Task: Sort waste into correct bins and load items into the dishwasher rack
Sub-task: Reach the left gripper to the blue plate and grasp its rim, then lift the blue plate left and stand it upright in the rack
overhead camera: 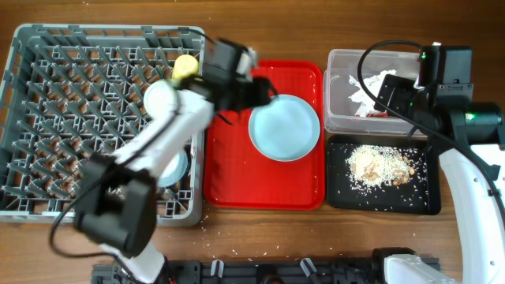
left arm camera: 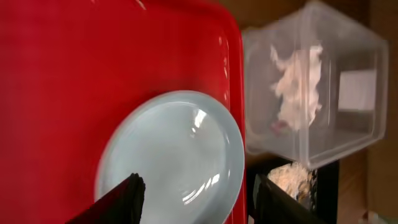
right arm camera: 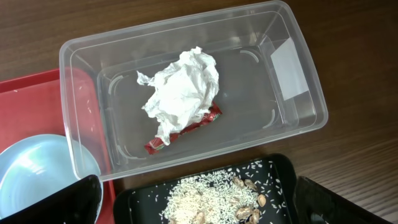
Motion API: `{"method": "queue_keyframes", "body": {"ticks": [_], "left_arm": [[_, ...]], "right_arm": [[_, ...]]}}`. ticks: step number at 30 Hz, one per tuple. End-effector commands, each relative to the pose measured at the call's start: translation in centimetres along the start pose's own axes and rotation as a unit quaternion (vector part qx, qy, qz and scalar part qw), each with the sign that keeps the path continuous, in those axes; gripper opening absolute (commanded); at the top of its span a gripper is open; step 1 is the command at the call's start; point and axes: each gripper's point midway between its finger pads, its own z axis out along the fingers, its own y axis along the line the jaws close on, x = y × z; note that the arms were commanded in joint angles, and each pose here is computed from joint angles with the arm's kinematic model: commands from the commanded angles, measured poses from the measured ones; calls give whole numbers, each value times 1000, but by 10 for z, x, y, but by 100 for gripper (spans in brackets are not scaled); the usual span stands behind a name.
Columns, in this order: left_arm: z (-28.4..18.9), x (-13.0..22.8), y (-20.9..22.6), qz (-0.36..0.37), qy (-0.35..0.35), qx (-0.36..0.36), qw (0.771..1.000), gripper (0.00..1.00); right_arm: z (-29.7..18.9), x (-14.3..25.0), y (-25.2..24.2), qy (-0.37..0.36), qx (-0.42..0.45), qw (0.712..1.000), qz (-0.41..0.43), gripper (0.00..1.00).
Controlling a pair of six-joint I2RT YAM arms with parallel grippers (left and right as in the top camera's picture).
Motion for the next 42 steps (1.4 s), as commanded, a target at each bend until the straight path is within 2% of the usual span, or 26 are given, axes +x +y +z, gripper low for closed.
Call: {"method": "queue_keyframes", "body": {"ticks": [1, 4, 10, 12, 16, 20, 22, 26, 28, 30, 34, 36, 37, 38, 40, 42], "left_arm": [[-10, 3, 54, -38, 10, -95, 995, 52], [7, 32, 72, -12, 58, -116, 991, 52], [40, 57, 76, 11, 84, -133, 987, 51], [50, 62, 75, 30, 79, -152, 985, 48], [62, 68, 90, 68, 56, -241, 966, 46], [69, 75, 94, 83, 60, -263, 959, 44], [75, 83, 95, 87, 71, -264, 958, 34], [90, 95, 100, 94, 86, -270, 955, 30], [90, 92, 106, 97, 77, -283, 951, 4], [84, 84, 111, 103, 59, -306, 944, 4], [29, 33, 69, 118, -29, -311, 942, 4], [-28, 4, 25, 151, -100, -289, 940, 4], [-60, -7, 12, 160, -142, -294, 932, 4], [-98, -19, 2, 164, -192, -310, 917, 4], [-186, -34, 1, 157, -288, -369, 870, 4], [-242, -35, 10, 179, -314, -421, 832, 4]], "right_arm": [[-4, -3, -5, -9, 8, 1000, 10, 100], [-4, -3, -5, -9, 8, 1000, 10, 100], [-4, -3, -5, -9, 8, 1000, 10, 100], [-4, -3, -5, -9, 8, 1000, 10, 100], [-4, -3, -5, -9, 8, 1000, 10, 100], [-4, -3, -5, -9, 8, 1000, 10, 100], [-4, -3, -5, -9, 8, 1000, 10, 100], [-4, -3, -5, -9, 8, 1000, 10, 100], [-4, -3, -5, -9, 8, 1000, 10, 100], [-4, -3, -5, -9, 8, 1000, 10, 100], [-4, -3, -5, -9, 8, 1000, 10, 100], [-4, -3, -5, -9, 8, 1000, 10, 100], [-4, -3, -5, -9, 8, 1000, 10, 100], [-4, -3, -5, -9, 8, 1000, 10, 100], [-4, -3, -5, -9, 8, 1000, 10, 100], [-4, -3, -5, -9, 8, 1000, 10, 100]]}}
